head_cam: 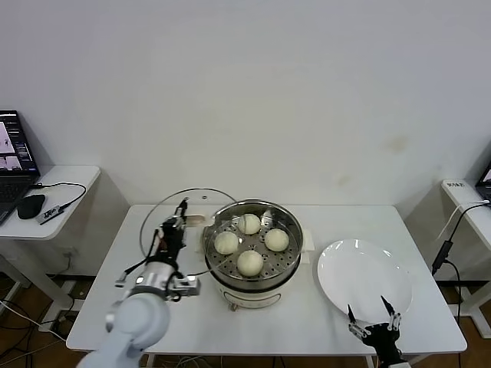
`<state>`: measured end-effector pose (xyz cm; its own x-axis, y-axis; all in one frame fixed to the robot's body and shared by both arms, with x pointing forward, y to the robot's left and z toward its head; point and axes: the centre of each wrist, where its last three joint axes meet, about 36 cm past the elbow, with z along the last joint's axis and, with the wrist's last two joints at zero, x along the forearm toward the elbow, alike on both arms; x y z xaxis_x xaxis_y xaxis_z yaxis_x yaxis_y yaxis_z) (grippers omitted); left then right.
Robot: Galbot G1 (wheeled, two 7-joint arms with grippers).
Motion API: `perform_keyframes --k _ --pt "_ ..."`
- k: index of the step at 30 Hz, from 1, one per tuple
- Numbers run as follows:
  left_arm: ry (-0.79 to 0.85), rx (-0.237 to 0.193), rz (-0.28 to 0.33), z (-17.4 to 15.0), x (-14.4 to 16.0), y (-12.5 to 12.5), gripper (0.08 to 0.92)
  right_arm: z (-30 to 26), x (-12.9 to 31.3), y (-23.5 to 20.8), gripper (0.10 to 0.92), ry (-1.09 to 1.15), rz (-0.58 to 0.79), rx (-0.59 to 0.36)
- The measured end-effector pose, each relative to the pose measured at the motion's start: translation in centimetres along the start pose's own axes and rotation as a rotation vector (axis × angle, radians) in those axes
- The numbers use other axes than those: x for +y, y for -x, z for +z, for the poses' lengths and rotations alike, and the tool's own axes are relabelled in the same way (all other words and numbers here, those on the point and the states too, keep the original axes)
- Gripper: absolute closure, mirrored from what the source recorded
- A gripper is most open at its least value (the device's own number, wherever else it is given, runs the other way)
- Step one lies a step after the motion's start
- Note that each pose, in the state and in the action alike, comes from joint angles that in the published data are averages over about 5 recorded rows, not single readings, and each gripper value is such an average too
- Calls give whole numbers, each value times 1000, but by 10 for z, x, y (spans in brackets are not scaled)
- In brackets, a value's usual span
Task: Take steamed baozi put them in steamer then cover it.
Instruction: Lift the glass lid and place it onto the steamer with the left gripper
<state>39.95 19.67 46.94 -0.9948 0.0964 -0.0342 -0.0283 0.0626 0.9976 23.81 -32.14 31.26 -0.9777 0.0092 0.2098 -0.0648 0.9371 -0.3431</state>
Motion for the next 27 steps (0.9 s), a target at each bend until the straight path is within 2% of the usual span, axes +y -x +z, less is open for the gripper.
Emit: perform_keyframes --k 14,27 --pt "-13 -56 30 -85 -14 24 852 8 5 2 200 -19 2 24" --pt "6 -69 61 -118 -32 41 852 9 9 1 200 -18 -2 22"
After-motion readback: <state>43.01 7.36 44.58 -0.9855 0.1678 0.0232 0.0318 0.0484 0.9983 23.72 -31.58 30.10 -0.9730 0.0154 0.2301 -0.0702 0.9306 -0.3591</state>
